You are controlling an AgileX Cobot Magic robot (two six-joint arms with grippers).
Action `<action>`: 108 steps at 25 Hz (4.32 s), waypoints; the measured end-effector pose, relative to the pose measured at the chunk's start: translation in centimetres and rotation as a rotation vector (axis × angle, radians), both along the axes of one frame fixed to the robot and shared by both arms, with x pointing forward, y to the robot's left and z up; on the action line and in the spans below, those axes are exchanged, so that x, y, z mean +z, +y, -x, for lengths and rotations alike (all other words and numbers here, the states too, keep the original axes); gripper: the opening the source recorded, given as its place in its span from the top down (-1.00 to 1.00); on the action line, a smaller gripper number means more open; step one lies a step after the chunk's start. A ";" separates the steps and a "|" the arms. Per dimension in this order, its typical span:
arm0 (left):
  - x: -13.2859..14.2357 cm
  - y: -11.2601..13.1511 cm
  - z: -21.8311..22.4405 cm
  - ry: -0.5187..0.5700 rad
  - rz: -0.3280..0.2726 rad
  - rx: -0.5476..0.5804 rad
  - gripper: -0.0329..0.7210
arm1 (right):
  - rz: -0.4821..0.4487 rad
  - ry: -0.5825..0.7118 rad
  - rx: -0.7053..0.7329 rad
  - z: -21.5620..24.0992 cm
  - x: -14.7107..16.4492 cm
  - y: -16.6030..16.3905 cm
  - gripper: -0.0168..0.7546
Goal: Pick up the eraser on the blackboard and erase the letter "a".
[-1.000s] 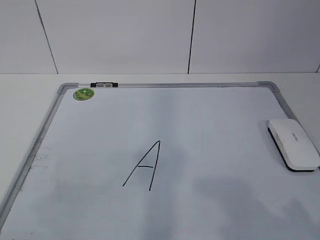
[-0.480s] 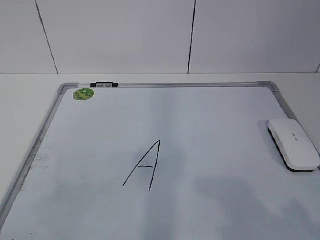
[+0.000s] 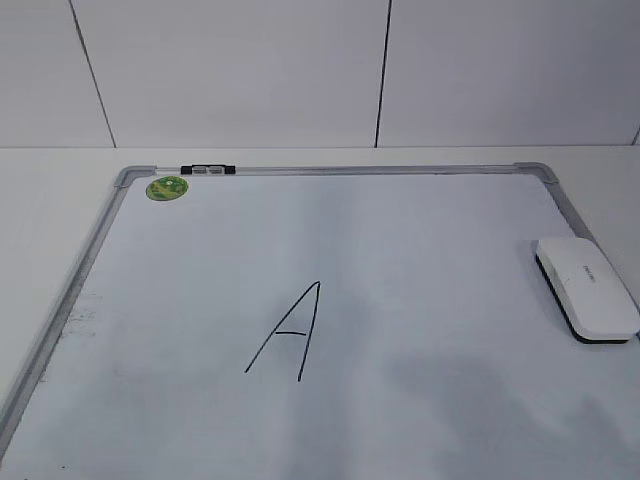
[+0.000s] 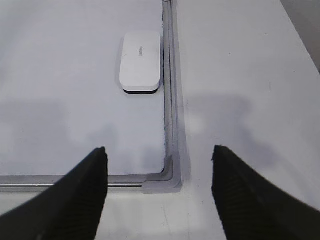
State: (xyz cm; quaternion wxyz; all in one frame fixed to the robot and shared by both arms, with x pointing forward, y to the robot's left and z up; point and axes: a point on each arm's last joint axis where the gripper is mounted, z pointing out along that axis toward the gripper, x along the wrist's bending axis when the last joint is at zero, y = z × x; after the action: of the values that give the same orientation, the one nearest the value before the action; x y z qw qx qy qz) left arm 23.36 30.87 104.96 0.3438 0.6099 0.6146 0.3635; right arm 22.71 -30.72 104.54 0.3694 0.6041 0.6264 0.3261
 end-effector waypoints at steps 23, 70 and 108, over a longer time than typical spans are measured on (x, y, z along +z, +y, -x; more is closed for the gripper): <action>0.0 0.0 0.1 0.000 -0.001 0.094 0.29 | 0.000 -0.002 -0.064 0.0 0.0 0.1 -0.41; 0.0 0.0 0.1 0.000 -0.001 0.094 0.29 | 0.001 -0.002 -0.063 0.0 0.0 0.1 -0.41; 0.0 0.0 0.1 0.000 -0.001 0.094 0.29 | 0.002 -0.003 -0.063 0.0 0.0 0.1 -0.41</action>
State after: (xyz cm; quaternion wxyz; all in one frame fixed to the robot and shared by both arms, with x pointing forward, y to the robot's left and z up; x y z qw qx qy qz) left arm 23.28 30.83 104.96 0.3259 0.5804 0.6424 0.3797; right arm 22.69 -30.64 104.57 0.3811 0.6224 0.6069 0.3148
